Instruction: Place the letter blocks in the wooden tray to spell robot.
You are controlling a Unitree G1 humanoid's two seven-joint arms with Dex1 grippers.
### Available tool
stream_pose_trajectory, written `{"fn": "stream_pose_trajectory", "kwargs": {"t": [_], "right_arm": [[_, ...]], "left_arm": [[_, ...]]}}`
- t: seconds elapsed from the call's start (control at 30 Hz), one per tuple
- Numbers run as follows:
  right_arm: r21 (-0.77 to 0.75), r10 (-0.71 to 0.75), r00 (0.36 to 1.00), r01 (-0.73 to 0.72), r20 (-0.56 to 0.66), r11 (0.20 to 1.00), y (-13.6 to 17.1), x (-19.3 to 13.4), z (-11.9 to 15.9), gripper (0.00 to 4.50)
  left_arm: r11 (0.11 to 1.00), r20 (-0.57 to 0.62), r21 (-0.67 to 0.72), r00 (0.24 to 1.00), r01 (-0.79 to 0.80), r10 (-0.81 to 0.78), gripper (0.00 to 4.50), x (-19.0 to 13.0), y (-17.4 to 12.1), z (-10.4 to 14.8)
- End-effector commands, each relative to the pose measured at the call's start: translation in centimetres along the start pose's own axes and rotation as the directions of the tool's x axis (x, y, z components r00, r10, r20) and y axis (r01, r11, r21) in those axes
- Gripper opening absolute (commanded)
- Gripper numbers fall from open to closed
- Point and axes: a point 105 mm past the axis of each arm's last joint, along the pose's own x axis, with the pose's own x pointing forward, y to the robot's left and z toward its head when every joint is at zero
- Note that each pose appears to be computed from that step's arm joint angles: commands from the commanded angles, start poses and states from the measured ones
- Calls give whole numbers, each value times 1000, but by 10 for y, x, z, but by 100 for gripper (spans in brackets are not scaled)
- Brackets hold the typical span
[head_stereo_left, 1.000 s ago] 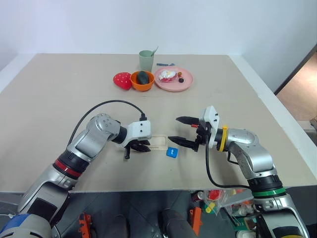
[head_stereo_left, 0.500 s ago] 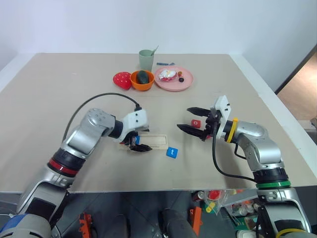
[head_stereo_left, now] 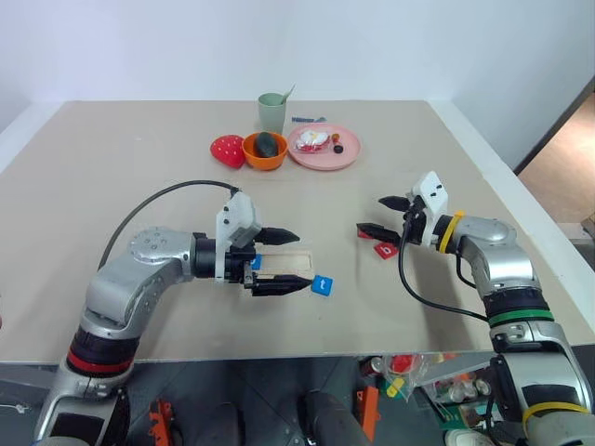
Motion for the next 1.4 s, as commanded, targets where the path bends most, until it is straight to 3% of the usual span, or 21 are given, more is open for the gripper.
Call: {"fn": "stream_pose_trajectory", "kwargs": {"t": [0.03, 0.27, 0.43, 0.83, 1.03, 1.17, 1.4], "right_arm": [[-11, -20, 999, 20, 37, 1000, -2, -18, 11, 450], [72, -111, 993, 108, 40, 992, 19, -34, 2, 450], [110, -265, 964, 261, 22, 959, 19, -36, -16, 450], [151, -407, 913, 405, -20, 902, 19, -26, -44, 450], [193, -401, 915, 402, -44, 895, 41, -17, -58, 264], [210, -408, 913, 404, -28, 890, 54, -14, -52, 121], [225, -380, 925, 369, 8, 902, 97, -4, -19, 121]], "left_arm": [[995, 83, 39, 993, -91, 88, 448, -3, -5, 13], [986, 71, 32, 984, -165, 162, 448, -4, -14, 2], [970, 109, 44, 966, -238, 232, 448, -4, -3, 10], [980, 154, 53, 971, -192, 182, 448, 1, -13, 14], [981, 120, 51, 976, -186, 179, 450, -1, -13, 7], [977, 64, 48, 977, -207, 204, 450, -2, -8, -4], [976, 25, 45, 977, -212, 211, 450, -8, -10, -18]]}}
